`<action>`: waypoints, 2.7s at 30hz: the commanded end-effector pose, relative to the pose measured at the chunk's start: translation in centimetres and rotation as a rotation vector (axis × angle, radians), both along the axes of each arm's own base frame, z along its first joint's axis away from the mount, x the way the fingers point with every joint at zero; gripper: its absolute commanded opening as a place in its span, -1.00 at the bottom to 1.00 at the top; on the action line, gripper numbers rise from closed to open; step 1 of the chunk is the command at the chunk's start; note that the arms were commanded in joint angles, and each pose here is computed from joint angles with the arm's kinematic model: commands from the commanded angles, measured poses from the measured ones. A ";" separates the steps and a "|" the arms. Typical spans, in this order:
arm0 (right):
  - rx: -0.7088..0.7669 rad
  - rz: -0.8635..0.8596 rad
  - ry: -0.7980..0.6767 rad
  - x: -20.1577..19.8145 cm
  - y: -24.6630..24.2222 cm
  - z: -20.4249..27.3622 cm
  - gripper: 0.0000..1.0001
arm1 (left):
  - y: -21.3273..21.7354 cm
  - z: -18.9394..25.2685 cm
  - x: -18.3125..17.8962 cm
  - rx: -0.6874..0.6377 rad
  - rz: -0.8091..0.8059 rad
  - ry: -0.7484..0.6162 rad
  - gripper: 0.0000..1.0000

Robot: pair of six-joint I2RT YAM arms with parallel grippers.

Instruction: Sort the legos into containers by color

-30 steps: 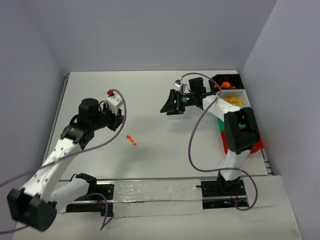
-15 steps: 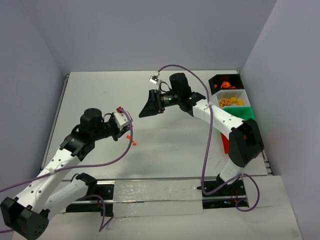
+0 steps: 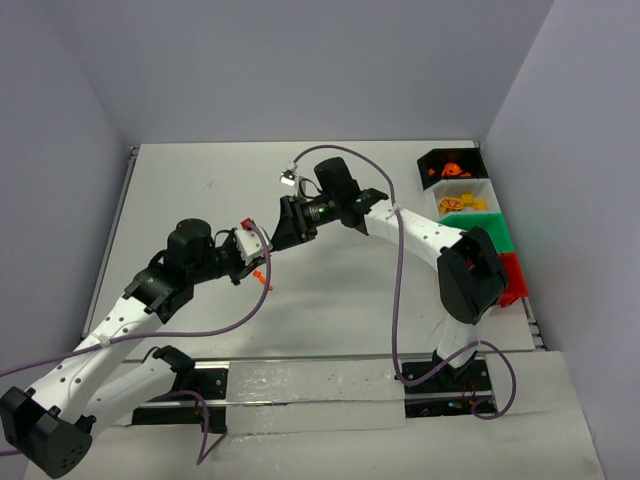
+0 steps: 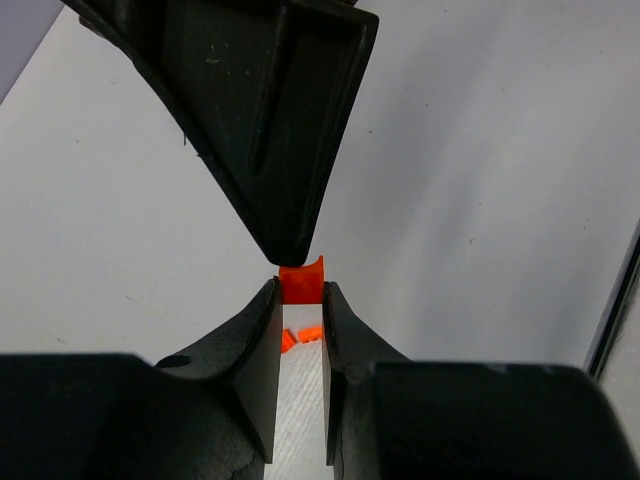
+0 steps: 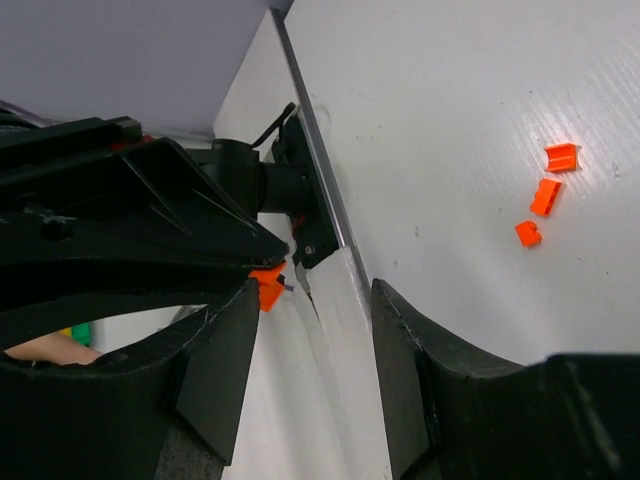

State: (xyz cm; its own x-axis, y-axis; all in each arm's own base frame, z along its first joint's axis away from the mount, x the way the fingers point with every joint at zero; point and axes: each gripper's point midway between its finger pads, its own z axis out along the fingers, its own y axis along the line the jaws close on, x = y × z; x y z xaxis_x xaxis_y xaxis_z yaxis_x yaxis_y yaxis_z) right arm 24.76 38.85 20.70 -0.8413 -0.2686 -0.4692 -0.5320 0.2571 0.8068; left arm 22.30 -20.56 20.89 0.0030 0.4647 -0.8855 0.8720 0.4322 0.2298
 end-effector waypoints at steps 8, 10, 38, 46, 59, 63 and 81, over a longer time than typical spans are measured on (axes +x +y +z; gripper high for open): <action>0.074 0.066 -0.052 -1.3 1.2 2.6 0.02 | -0.9 1.9 0.8 -0.019 -0.010 -0.067 -1.00; 0.068 0.068 -0.054 -1.4 1.2 2.4 -0.04 | -0.9 1.9 0.8 -0.019 -0.009 -0.069 -1.00; -0.251 -0.509 -0.332 18.2 -18.8 0.4 -1.00 | 5.3 -0.6 5.6 0.021 0.475 0.399 0.99; -0.505 -0.936 -0.363 29.5 -38.6 -1.4 -1.00 | 6.2 -1.1 8.6 -0.054 0.551 0.539 0.98; -0.663 -1.185 -0.319 37.5 -49.6 -7.3 -0.99 | 6.6 -0.4 9.9 -0.124 0.645 0.524 0.99; -0.695 -1.188 -0.313 37.5 -50.0 -8.5 -0.53 | 7.1 -0.7 10.1 -0.105 0.668 0.519 0.99; -0.550 -0.821 -0.483 28.6 -34.1 1.1 0.14 | 11.2 1.2 10.7 -0.188 0.756 0.485 0.98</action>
State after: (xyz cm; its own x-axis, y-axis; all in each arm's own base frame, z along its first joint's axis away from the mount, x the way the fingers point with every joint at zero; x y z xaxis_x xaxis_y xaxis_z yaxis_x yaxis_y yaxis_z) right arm 56.94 -5.72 11.94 -0.7231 0.2342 -0.6498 0.0485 0.9556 0.2905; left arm 32.13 -11.48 18.60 -0.7006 0.1295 -0.7017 0.3605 0.9129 -0.1914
